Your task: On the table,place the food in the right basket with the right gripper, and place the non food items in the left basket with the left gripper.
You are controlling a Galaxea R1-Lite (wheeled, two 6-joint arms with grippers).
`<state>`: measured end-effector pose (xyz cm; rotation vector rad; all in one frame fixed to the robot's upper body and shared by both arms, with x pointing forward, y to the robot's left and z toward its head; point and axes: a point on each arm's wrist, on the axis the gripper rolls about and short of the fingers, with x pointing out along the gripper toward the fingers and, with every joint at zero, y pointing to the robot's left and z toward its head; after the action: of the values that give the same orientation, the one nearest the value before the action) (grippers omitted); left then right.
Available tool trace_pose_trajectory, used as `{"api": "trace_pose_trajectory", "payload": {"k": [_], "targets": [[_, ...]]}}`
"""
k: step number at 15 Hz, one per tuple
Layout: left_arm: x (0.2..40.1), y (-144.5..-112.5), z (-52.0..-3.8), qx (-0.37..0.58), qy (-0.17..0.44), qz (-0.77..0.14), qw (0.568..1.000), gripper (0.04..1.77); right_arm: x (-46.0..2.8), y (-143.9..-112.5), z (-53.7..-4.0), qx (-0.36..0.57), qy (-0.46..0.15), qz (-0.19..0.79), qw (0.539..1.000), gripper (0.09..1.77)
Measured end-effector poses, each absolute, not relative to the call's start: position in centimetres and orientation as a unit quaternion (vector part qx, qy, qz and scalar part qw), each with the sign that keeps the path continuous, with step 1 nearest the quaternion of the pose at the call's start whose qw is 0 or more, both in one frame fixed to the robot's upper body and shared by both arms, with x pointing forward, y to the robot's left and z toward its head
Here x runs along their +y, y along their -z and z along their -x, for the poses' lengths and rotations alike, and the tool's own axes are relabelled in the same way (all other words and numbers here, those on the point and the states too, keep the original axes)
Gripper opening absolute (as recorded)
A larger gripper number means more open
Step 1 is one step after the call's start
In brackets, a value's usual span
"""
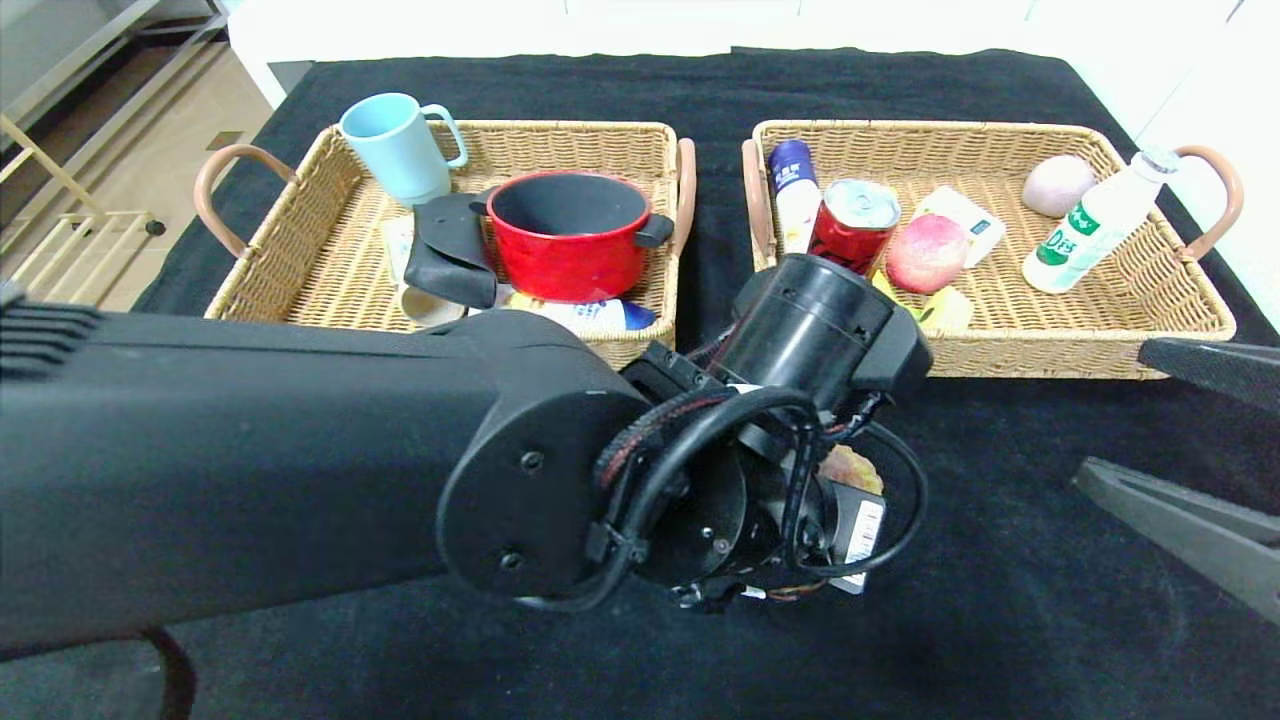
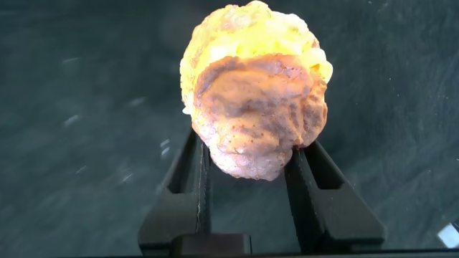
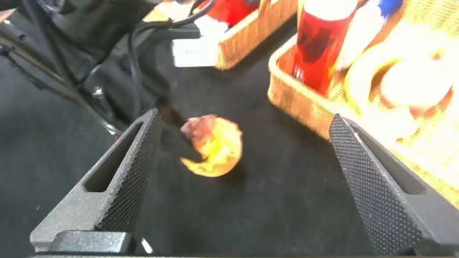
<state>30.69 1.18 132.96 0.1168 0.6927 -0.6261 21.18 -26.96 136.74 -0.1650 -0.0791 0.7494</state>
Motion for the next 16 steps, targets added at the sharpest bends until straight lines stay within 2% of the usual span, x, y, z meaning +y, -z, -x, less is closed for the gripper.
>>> {"api": "trace_pose_trajectory", "payload": {"k": [5,16], "targets": [[0.0,-131.6,-31.3,0.336,0.304,-0.07,0.889,0.66,-27.1,-137.0,-21.1,-0.031,-0.354,0.081,0.931,1.71],[-0.4,-131.0,-31.3,0.341,0.304,-0.076,0.886,0.66,-27.1,-136.9,-21.2,-0.028,-0.355,0.082,0.931,1.71]]}}
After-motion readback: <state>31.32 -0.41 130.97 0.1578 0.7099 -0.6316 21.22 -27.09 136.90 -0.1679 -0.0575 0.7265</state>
